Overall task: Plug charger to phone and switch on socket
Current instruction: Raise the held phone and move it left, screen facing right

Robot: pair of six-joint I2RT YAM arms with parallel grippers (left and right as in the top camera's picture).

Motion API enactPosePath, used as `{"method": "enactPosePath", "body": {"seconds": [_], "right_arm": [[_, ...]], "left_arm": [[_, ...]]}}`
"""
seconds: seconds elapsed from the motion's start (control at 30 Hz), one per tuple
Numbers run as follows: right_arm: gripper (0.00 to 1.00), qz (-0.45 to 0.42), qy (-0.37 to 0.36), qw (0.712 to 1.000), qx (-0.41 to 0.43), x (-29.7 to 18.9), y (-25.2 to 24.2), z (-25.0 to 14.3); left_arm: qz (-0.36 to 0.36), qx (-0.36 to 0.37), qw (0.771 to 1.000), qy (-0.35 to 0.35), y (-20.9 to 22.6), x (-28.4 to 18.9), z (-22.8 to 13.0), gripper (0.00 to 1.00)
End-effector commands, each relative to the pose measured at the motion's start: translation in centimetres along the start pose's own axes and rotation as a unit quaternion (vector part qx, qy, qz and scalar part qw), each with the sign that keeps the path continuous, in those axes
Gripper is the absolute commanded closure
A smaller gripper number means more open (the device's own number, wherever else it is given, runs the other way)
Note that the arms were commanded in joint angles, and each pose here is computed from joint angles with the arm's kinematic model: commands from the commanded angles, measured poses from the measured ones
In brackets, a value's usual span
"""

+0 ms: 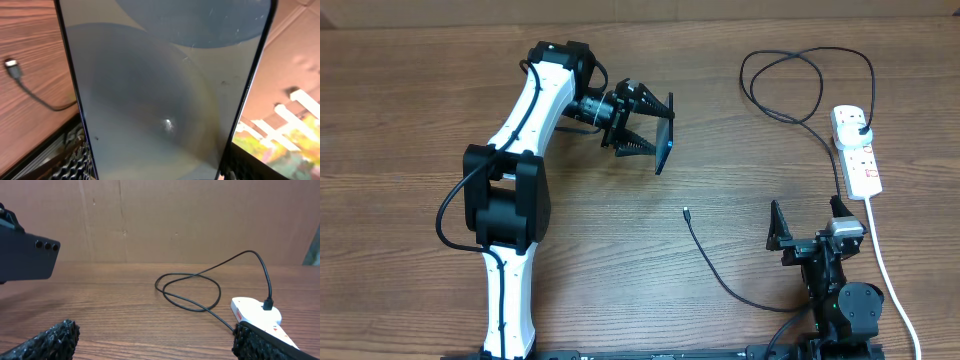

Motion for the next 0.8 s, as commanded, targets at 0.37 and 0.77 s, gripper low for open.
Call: {"method": "enactPosePath", "body": {"seconds": [0.37, 0.77], "right_arm": [[0.00, -0.002, -0.001, 1.000, -0.001, 0.0, -0.1, -0.2], [0.00, -0.002, -0.001, 1.000, -0.001, 0.0, -0.1, -0.2]], "left_arm": [[-0.108, 0.026, 0.994, -0.016, -2.4, -2.4, 0.2, 0.26], [-0.135, 0.008, 0.990, -0.030, -2.5, -4.2, 0.3, 0.25]]}}
Point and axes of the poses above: each gripper's point midway between its finger pads, its own x axis out along the fingers, its own y axis along the line the jaws close on, z = x × y, the point moved 7 cm from there along -x, back along the fingers, and after that the axes turned 14 degrees about x, right-handed, at the moved point
